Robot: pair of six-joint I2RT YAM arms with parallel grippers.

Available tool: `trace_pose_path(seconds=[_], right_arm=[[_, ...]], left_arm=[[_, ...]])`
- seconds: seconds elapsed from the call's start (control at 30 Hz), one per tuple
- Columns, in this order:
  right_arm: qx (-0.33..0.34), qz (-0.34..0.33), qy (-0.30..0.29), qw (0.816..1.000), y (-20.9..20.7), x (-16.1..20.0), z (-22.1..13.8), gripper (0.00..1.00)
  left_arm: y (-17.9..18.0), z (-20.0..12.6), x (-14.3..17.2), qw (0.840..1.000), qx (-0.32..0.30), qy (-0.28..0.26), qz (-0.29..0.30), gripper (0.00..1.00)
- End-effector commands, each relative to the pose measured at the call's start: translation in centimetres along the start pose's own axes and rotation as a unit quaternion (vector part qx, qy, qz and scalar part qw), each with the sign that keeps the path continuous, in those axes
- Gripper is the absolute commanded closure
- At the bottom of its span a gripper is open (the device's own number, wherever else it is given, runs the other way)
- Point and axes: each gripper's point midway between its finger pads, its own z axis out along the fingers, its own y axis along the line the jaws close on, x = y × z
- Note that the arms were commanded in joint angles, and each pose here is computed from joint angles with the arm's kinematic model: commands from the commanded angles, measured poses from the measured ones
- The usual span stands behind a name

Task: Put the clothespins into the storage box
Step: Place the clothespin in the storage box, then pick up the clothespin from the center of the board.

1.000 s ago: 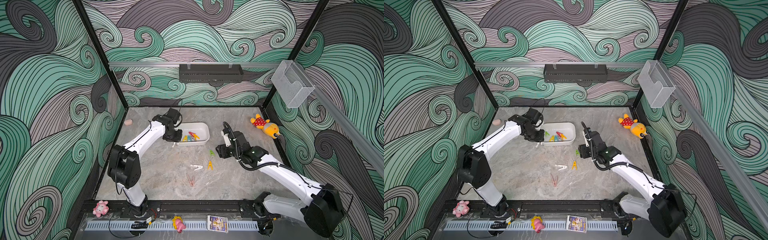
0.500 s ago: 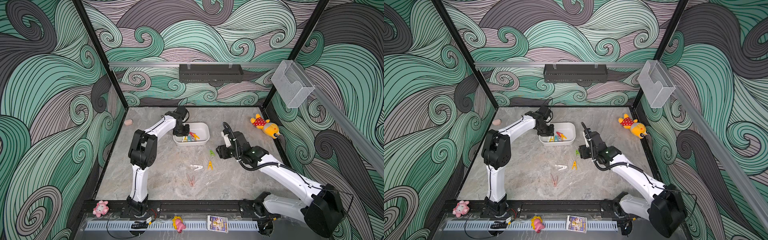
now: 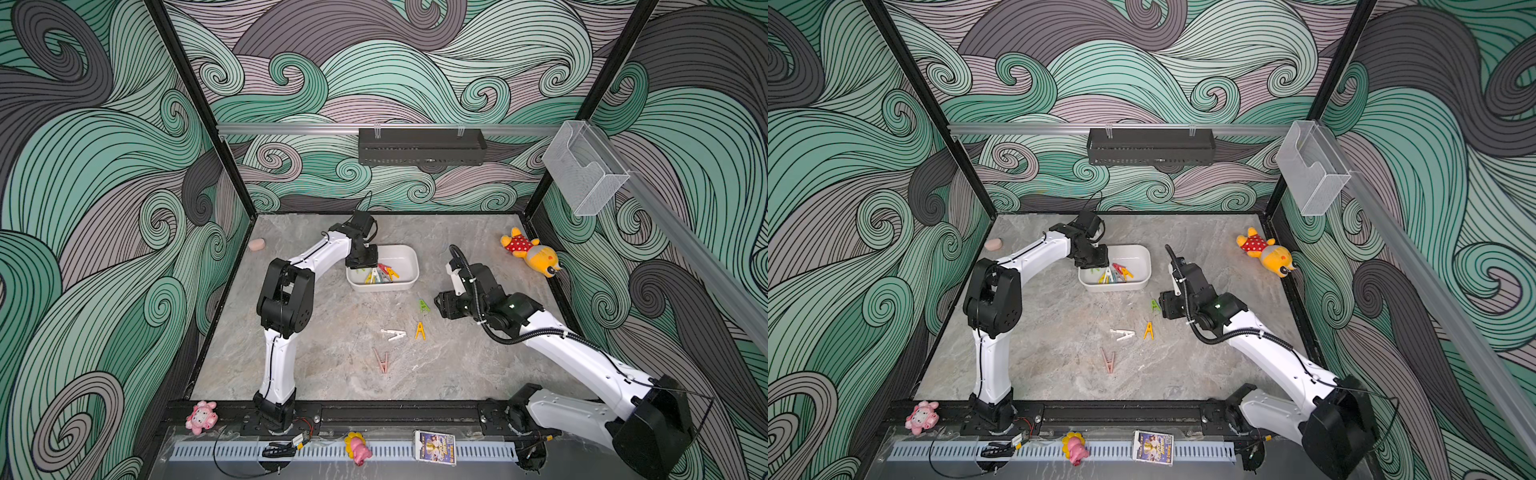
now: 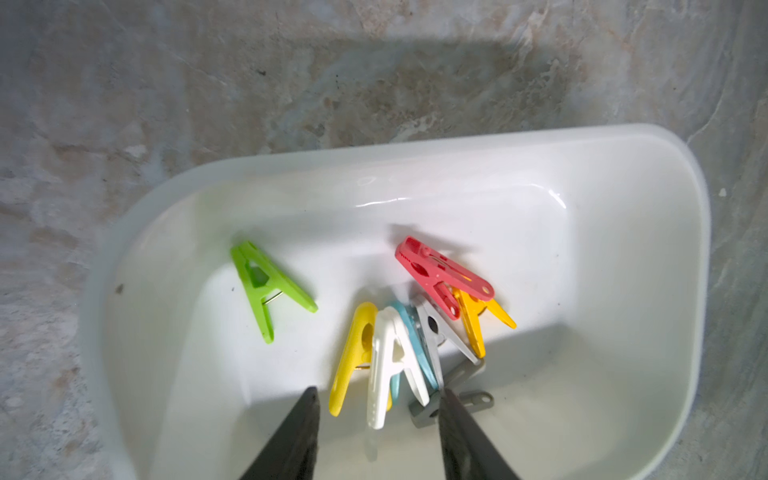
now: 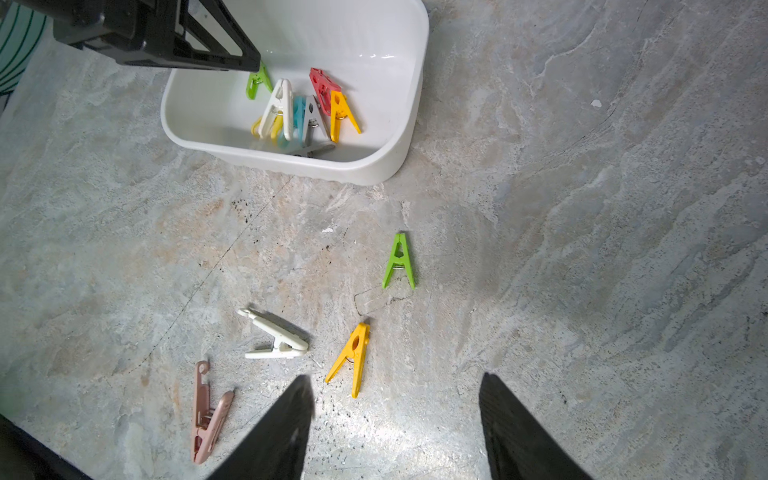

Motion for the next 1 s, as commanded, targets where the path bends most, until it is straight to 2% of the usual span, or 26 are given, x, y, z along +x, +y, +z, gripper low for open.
trace_pose_path(seconds=[0.0, 0.23, 0.5, 0.7, 0.97], right_arm=[[-0.004, 0.022, 0.014, 1.000, 0.2, 1.0, -0.5, 0.35], [0.008, 0.053, 0.054, 0.997, 0.5, 3.9, -0.5, 0.35], [0.034, 0.117, 0.091, 0.988, 0.2, 7.8, -0.4, 0.35], [0.034, 0.127, 0.087, 0.987, 1.3, 7.6, 0.5, 0.34], [0.016, 0.107, 0.123, 0.987, 3.8, 7.4, 4.0, 0.37]], left_arm=[[-0.1, -3.1, -0.9, 1.000, 0.008, -0.029, 0.008, 0.48], [-0.5, -7.5, 0.5, 0.998, 0.038, -0.050, 0.007, 0.44], [0.5, -10.4, 4.5, 0.996, 0.055, -0.064, 0.000, 0.43], [0.9, -12.0, 6.6, 0.994, 0.071, -0.084, -0.018, 0.43], [0.5, -13.6, 6.4, 0.988, 0.094, -0.117, -0.026, 0.44]])
